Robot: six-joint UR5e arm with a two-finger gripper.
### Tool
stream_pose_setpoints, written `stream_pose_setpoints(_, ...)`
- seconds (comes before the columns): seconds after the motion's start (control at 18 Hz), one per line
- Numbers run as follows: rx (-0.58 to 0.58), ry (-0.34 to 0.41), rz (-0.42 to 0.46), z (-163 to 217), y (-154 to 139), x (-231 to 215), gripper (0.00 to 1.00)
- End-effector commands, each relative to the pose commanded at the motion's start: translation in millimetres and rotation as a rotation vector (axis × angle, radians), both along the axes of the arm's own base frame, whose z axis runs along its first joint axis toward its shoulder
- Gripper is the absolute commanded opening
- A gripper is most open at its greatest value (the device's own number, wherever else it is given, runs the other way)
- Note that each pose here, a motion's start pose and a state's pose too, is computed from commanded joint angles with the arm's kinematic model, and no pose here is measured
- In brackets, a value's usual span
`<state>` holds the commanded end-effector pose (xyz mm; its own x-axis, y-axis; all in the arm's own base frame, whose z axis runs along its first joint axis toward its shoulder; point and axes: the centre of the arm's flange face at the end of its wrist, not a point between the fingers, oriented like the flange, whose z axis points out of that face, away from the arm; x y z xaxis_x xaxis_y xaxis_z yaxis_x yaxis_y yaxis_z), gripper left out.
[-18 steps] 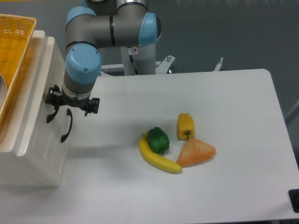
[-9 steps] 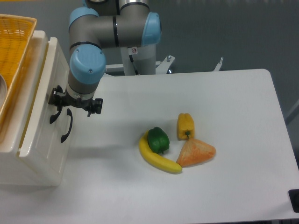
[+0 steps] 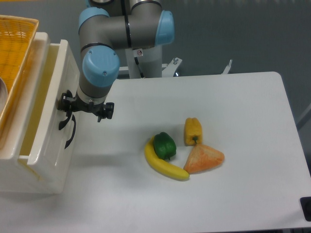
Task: Slide open the top white drawer
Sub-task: 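Pull the upper drawer handle outward, sliding the drawer out of the cabinet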
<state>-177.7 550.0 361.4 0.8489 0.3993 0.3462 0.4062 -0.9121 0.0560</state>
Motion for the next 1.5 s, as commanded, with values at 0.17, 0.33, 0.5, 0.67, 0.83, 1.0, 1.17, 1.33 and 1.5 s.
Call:
stream_pose_setpoints(0.17,0.014,0.004,-0.023,0,-3,-9,1.0)
stream_pose_setpoints(0.33,0.023,0.007,-0.043,-1,-5,-15,1.0)
stream_pose_setpoints(0.5,0.032,0.01,-0.049,0,-8,-23,1.0)
stream_pose_setpoints(0.67,0.035,0.007,-0.069,-1,-10,-26,1.0)
stream_pose_setpoints(0.83,0.042,0.008,-0.084,0,-12,-29,1.0)
stream_pose_setpoints(1.0,0.041,0.025,-0.1,1,-14,-35,1.0)
stream_pose_setpoints(1.17,0.046,0.034,-0.111,3,-17,-42,1.0)
stream_pose_setpoints(1.33,0.044,0.038,-0.105,2,-19,-48,1.0)
stream_pose_setpoints(1.5,0.051,0.043,-0.112,4,-21,-54,1.0)
